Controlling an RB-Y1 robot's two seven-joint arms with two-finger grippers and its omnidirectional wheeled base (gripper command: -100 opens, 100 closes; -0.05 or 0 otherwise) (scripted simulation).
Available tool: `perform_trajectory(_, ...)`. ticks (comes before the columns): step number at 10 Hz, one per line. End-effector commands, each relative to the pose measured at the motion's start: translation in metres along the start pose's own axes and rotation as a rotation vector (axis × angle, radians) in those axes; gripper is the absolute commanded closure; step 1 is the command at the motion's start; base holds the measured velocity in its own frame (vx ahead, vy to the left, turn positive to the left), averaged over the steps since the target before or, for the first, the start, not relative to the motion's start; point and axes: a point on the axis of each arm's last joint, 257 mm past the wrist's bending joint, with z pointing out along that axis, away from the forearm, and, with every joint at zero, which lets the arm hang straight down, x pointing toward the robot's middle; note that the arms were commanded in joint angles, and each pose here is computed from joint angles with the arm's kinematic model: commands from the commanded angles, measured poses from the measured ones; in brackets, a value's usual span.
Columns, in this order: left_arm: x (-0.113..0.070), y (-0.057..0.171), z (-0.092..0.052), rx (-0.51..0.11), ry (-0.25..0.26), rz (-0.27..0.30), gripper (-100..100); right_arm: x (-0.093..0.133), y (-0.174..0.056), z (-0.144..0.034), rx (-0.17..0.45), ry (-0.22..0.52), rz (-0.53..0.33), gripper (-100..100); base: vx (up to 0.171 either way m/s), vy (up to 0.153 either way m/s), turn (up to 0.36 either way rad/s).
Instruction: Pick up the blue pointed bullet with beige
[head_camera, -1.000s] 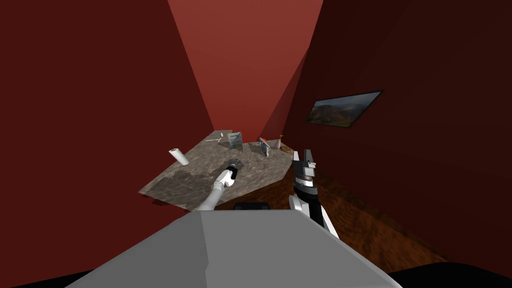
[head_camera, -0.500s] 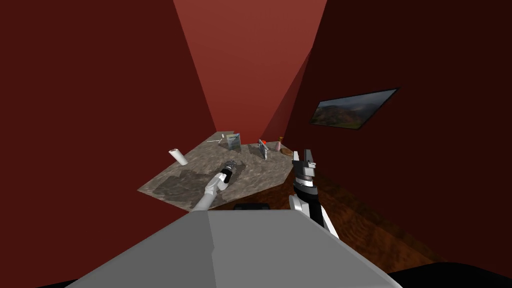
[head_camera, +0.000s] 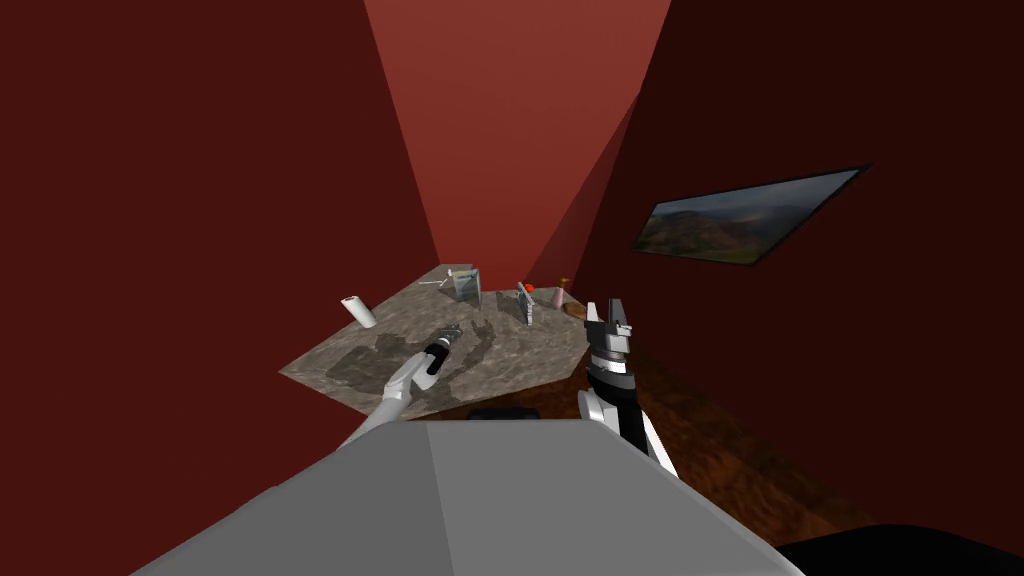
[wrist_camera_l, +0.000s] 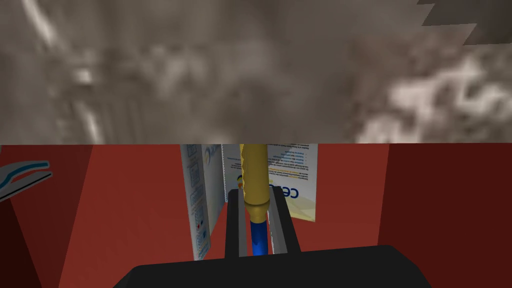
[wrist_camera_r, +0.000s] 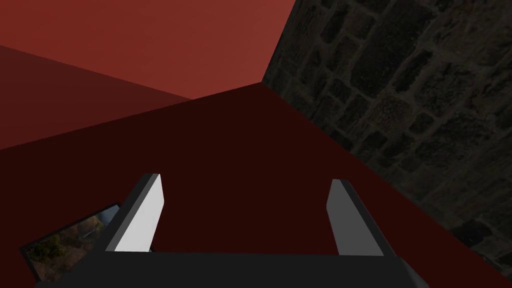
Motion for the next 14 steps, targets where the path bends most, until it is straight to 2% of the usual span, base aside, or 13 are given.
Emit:
perform_trajectory(1,0.005,0.014,-0.015,0.026,0.003,0.023,100,0.0,0.0,0.0,0.0,0.0,0.0,0,0.058,-0.138,0.15)
perform_trajectory(3,0.002,0.016,-0.015,0.038,-0.002,-0.004,100,0.0,0.0,0.0,0.0,0.0,0.0,0,0.049,-0.104,0.05)
perform_trajectory(4,0.004,0.026,-0.028,0.066,-0.005,0.022,100,0.0,0.0,0.0,0.0,0.0,0.0,0,0.06,-0.114,0.102)
perform_trajectory(5,0.002,0.03,-0.028,0.065,-0.006,0.008,100,0.0,0.0,0.0,0.0,0.0,0.0,0,0.068,-0.114,0.136)
perform_trajectory(6,0.003,0.039,-0.04,0.088,-0.007,0.032,100,0.0,0.0,0.0,0.0,0.0,0.0,0,0.094,-0.171,0.165)
perform_trajectory(8,-0.001,0.043,-0.041,0.094,-0.013,0.01,100,0.0,0.0,0.0,0.0,0.0,0.0,0,0.043,-0.116,0.053)
perform_trajectory(9,-0.002,0.054,-0.054,0.118,-0.015,0.038,100,0.0,0.0,0.0,0.0,0.0,0.0,0,0.055,-0.102,0.103)
perform_trajectory(10,-0.005,0.055,-0.055,0.124,-0.021,0.018,100,0.0,0.0,0.0,0.0,0.0,0.0,0,0.061,-0.122,0.131)
perform_trajectory(11,-0.006,0.067,-0.068,0.137,-0.018,0.052,100,0.0,0.0,0.0,0.0,0.0,0.0,0,0.079,-0.167,0.171)
perform_trajectory(12,-0.011,0.065,-0.068,0.155,-0.03,0.03,100,0.0,0.0,0.0,0.0,0.0,0.0,0,0.054,-0.161,0.111)
perform_trajectory(13,-0.007,0.066,-0.067,0.14,-0.022,0.036,100,0.0,0.0,0.0,0.0,0.0,0.0,0,0.014,-0.063,0.022)
perform_trajectory(14,-0.007,0.065,-0.068,0.145,-0.024,0.036,0,0.0,0.0,0.0,0.0,0.0,0.0,0,0.003,-0.014,-0.003)
